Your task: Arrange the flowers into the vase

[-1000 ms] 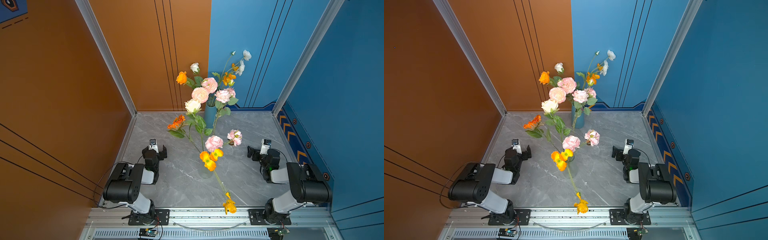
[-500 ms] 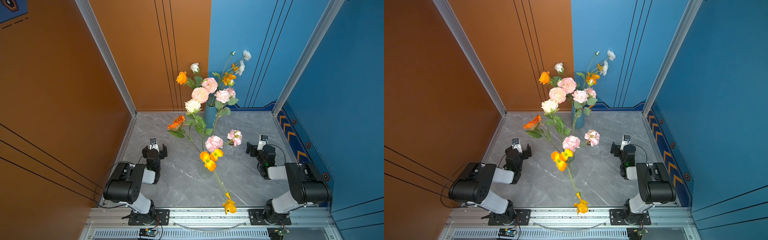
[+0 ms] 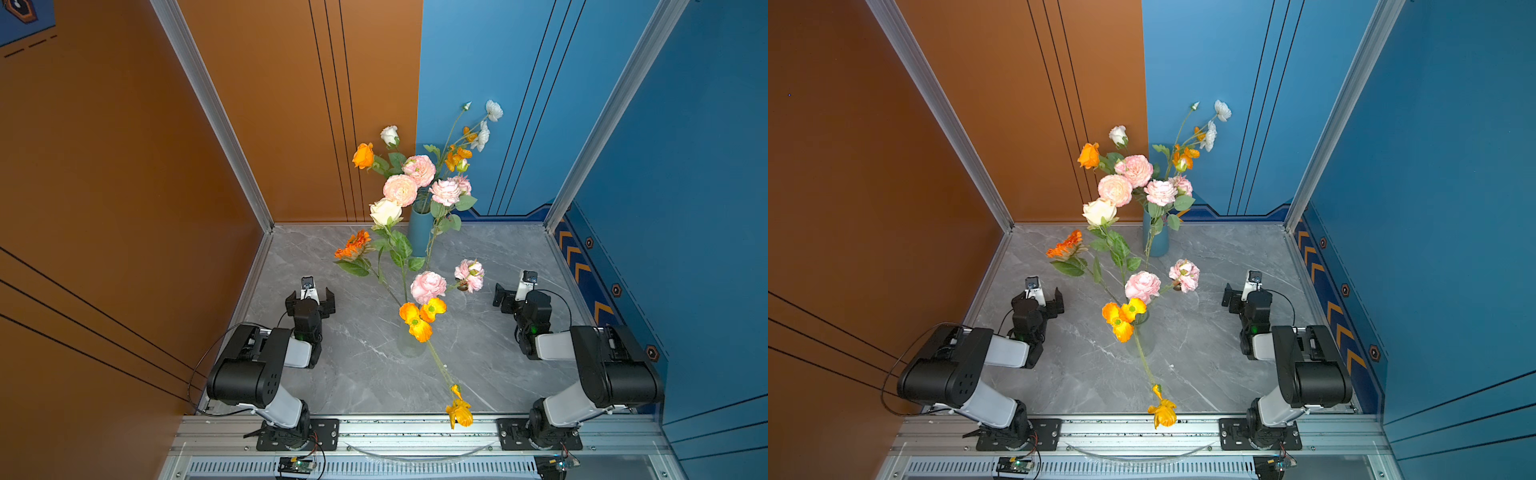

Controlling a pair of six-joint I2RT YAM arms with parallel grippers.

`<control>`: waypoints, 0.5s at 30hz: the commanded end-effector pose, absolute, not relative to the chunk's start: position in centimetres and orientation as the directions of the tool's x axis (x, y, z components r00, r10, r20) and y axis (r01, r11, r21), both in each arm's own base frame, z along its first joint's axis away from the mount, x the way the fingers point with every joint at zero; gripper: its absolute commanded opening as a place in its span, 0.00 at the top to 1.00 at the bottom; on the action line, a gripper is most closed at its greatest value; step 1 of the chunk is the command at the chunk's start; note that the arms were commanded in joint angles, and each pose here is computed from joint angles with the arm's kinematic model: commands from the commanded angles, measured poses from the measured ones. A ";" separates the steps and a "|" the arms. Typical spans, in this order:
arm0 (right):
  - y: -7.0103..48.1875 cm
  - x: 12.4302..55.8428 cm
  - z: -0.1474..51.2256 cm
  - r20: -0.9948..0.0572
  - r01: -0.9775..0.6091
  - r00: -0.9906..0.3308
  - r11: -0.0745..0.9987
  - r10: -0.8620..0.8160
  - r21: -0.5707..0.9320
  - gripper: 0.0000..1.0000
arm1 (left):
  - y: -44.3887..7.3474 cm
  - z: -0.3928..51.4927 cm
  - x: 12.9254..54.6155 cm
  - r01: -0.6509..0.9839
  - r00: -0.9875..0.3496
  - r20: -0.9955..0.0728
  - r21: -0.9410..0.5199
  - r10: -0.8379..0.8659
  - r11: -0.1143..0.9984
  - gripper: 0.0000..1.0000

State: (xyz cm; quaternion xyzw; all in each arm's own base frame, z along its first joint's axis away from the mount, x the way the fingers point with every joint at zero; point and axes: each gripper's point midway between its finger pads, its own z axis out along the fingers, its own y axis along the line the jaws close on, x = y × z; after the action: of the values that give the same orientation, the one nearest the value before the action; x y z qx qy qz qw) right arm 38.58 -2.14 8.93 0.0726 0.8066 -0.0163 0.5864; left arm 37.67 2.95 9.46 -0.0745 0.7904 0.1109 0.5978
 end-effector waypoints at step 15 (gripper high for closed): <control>0.3 39.0 9.4 -0.950 0.004 -0.311 1.000 0.017 0.017 0.00 | 2.3 9.8 38.6 -0.251 -0.296 -0.953 0.137 0.059 0.958 0.02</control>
State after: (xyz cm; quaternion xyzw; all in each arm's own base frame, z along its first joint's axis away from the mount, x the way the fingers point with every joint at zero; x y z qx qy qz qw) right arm 38.67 0.08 9.01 0.0212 0.8084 0.0029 0.5882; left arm 38.64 1.37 10.01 -0.0427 0.7917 0.1114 0.5992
